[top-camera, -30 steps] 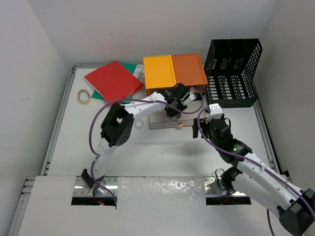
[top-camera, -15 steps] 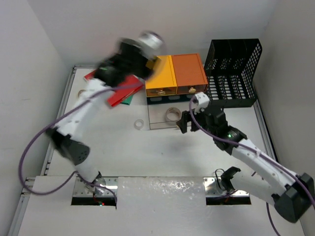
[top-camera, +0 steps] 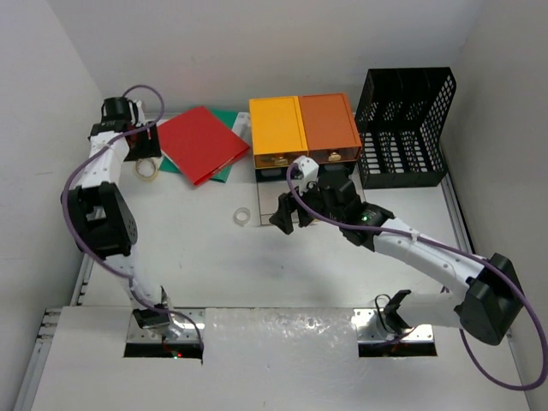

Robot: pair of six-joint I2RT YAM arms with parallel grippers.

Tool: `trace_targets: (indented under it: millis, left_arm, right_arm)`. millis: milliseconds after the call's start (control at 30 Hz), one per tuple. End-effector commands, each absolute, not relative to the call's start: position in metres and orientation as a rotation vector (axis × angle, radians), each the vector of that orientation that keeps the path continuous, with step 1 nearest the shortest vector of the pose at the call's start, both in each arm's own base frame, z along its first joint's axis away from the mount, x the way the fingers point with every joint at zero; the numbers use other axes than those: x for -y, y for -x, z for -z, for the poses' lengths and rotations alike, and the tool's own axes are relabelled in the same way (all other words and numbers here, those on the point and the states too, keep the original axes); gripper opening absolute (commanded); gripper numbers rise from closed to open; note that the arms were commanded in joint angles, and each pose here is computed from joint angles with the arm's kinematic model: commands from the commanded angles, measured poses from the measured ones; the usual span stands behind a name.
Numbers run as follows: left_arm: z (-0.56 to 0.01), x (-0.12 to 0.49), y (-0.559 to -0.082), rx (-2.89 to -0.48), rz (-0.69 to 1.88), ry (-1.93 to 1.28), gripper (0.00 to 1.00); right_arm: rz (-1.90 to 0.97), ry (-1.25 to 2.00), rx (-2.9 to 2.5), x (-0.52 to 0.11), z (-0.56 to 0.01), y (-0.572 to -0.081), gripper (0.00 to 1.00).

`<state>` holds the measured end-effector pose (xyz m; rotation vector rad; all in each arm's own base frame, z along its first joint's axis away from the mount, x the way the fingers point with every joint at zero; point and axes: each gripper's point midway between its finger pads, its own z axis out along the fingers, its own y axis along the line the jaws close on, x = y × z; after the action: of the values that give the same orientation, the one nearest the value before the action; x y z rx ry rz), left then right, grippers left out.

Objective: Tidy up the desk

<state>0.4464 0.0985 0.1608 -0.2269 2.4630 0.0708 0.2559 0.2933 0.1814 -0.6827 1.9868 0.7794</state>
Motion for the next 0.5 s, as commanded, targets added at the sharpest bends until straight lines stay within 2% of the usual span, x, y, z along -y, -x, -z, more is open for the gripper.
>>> trace_targets:
  millis: [0,100,400,467]
  left_arm:
    - [-0.138,-0.136,-0.471,-2.414,-0.147,0.422,0.62]
    - [-0.102,-0.138,-0.482,-2.483,-0.131,0.505,0.60]
    - [-0.049,-0.148,-0.497,-2.495,-0.181,0.617,0.60]
    - [-0.052,-0.147,-0.503,-2.464,-0.182,0.620,0.60]
  right_arm:
    - [-0.794,0.662,-1.929,-0.292,-0.193,-0.253,0.82]
    - [-0.790,0.669,-1.941,-0.289,-0.188,-0.250,0.82]
    - [-0.767,0.686,-1.950,-0.285,-0.180,-0.248,0.82]
    - [-0.742,0.698,-1.981,-0.282,-0.174,-0.247,0.82]
